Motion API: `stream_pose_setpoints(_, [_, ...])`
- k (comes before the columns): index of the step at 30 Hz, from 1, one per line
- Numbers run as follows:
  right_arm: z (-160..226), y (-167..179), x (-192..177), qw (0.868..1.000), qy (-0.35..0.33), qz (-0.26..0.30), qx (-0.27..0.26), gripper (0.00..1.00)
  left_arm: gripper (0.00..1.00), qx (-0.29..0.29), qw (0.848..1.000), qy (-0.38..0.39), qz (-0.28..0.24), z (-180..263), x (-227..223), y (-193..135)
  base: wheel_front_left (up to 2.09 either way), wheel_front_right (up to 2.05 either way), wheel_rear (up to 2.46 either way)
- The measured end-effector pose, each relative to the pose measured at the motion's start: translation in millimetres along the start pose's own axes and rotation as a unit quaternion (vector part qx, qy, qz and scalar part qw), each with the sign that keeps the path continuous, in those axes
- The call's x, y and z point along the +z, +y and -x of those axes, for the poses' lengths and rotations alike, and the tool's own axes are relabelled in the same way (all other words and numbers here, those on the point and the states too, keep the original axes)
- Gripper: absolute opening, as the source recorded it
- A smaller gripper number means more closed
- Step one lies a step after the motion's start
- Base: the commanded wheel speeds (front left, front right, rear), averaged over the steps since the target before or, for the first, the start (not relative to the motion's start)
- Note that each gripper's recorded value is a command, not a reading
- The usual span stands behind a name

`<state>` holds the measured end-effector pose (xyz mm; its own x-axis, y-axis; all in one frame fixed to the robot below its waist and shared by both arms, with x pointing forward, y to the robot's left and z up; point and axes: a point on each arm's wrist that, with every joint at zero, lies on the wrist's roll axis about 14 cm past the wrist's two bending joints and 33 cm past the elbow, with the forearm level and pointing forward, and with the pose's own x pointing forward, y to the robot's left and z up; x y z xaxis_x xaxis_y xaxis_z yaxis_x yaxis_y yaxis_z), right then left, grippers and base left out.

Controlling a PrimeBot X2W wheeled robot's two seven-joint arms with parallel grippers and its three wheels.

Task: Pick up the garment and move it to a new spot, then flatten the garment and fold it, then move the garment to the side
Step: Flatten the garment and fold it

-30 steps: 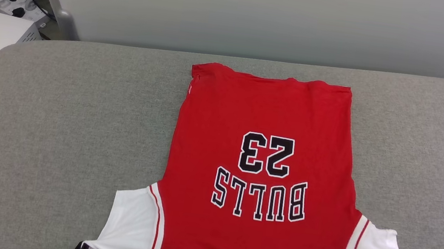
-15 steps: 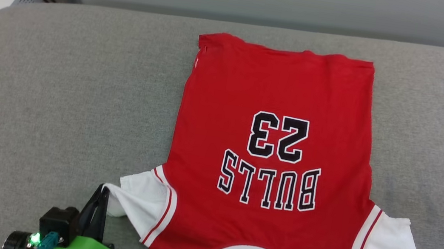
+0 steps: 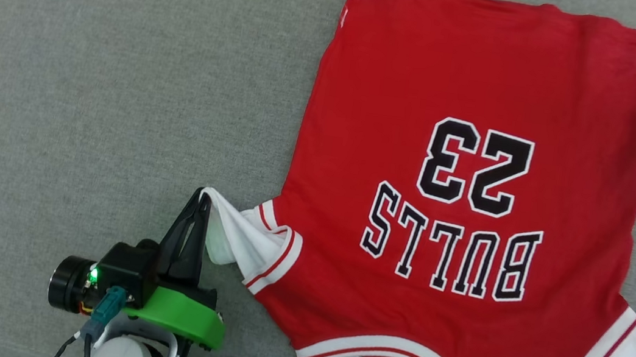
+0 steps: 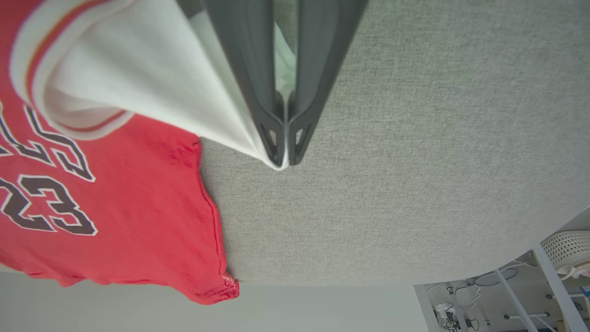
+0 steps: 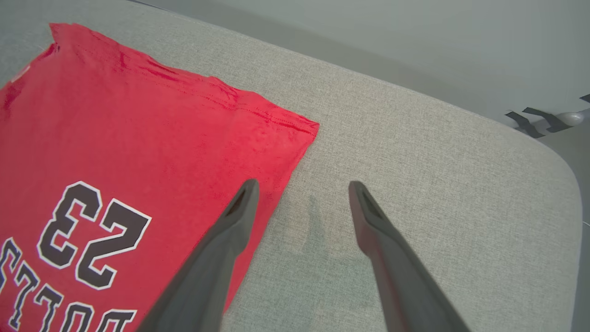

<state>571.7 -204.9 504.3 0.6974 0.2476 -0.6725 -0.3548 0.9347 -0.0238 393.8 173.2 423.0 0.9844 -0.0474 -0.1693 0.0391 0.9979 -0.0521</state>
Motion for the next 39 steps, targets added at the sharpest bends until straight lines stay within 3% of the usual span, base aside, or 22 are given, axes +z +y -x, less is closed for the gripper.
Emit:
stream_pose_setpoints(6, [-72.2, -3.6, -14.9, 0.996, 0.091, 0.000, -0.001, 1.00, 0.00, 0.015, 1.000, 0.019, 0.000, -13.1, -16.9, 5.8, 0.00, 0.00, 0.00])
stream_pose_setpoints(9, [-115.0, -4.6, -46.6, 0.989, 0.145, -0.001, -0.006, 1.00, 0.00, 0.021, 0.999, 0.031, -0.006, -20.7, -27.7, 9.6, 0.00, 0.00, 0.00])
stream_pose_setpoints(13, [-138.7, -1.9, -77.4, 0.982, 0.188, 0.010, -0.004, 1.00, 0.00, 0.029, 0.999, 0.041, -0.010, -22.8, -35.8, 14.2, 0.00, 0.00, 0.00])
stream_pose_setpoints(18, [-156.3, 4.2, -82.9, 0.983, 0.181, 0.008, 0.012, 1.00, 0.00, 0.037, 0.998, 0.050, -0.019, -21.7, -41.2, 20.3, 0.00, 0.00, 0.00])
stream_pose_setpoints(19, [-157.5, 3.8, -81.9, 0.984, 0.178, 0.009, 0.012, 0.12, 0.00, 0.037, 0.998, 0.051, -0.020, -21.3, -41.3, 20.9, 0.00, 0.00, 0.00])
stream_pose_setpoints(20, [-157.6, 3.7, -81.1, 0.984, 0.175, 0.010, 0.012, 0.00, 0.00, 0.037, 0.998, 0.050, -0.022, -21.2, -40.8, 21.2, 0.00, 0.00, 0.00])
stream_pose_setpoints(30, [-120.9, 5.2, -30.9, 0.997, 0.051, 0.056, 0.003, 0.00, 0.00, 0.033, 0.999, 0.020, -0.025, -12.9, -17.7, 18.6, 0.00, 0.00, 0.00])
stream_pose_setpoints(36, [-68.7, -3.1, 3.3, 0.995, -0.037, 0.089, -0.008, 0.00, 0.00, 0.026, 0.999, 0.002, -0.021, 2.2, -3.1, 12.3, 0.00, 0.00, 0.00])
stream_pose_setpoints(39, [-41.5, -3.5, 3.2, 0.993, -0.053, 0.104, -0.008, 0.00, 0.00, 0.027, 0.999, -0.002, -0.020, 12.9, 0.9, 11.8, 0.00, 0.00, 0.00])
